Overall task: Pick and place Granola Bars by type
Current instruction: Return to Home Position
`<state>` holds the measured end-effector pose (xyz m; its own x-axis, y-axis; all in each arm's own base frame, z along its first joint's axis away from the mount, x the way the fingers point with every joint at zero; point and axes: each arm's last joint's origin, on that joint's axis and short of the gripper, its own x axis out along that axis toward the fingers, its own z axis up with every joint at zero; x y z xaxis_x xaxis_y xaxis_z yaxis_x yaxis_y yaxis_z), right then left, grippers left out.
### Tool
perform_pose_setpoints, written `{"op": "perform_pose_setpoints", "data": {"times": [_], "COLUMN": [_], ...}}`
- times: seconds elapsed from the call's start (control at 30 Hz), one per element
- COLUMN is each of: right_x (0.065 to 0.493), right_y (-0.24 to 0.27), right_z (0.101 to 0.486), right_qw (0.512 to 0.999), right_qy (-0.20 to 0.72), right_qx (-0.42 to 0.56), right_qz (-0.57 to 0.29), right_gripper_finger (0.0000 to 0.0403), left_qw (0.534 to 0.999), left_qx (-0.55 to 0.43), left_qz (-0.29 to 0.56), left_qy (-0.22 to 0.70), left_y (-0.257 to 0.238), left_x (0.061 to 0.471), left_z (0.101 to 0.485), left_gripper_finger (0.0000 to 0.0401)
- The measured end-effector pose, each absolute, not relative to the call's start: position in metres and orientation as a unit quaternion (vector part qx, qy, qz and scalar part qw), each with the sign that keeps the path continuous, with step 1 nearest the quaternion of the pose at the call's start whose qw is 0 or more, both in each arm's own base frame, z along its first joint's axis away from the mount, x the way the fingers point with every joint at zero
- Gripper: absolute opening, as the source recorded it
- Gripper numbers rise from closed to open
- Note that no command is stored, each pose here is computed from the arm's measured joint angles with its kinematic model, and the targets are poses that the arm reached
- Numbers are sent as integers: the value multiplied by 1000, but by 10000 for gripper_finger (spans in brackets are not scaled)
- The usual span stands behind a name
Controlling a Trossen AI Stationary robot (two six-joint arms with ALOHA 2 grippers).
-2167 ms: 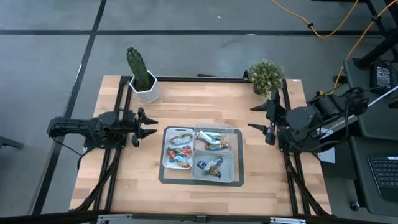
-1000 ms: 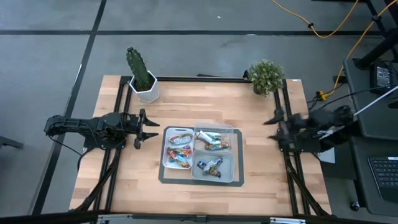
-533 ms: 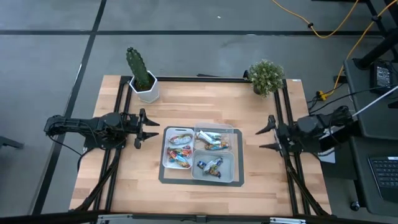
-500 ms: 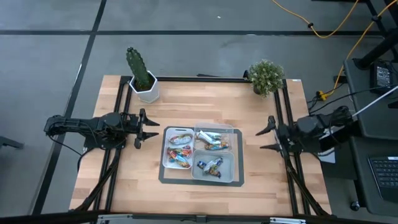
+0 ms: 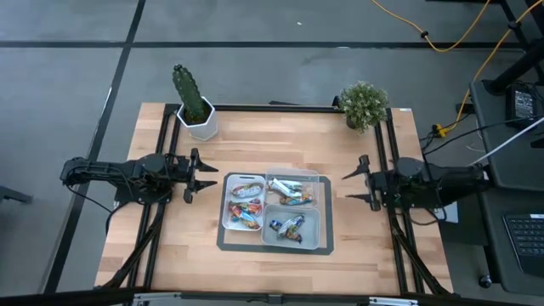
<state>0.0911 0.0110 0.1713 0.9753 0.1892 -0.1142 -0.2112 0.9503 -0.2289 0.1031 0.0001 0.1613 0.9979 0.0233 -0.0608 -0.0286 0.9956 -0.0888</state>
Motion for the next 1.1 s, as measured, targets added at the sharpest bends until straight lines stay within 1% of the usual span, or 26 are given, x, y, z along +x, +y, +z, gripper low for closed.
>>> {"op": "perform_pose_setpoints", "data": {"times": [0.07,0.17,0.8,1.0,1.1], "right_x": [93,93,93,94,94], "right_y": [7,5,3,2,2], "right_z": [172,172,173,180,177], "right_qw": [989,990,990,999,998], "right_qy": [30,20,19,-10,6], "right_qx": [-119,-118,-116,2,26], "right_qz": [84,80,73,52,51], "right_gripper_finger": [277,277,277,277,277], "left_qw": [998,998,998,998,998], "left_qx": [-45,-45,-45,-45,-45], "left_qz": [13,13,14,14,14], "left_qy": [32,31,31,31,31], "left_y": [0,0,0,0,0], "left_x": [103,103,103,103,103], "left_z": [161,161,161,161,161], "left_gripper_finger": [196,194,197,195,194]}}
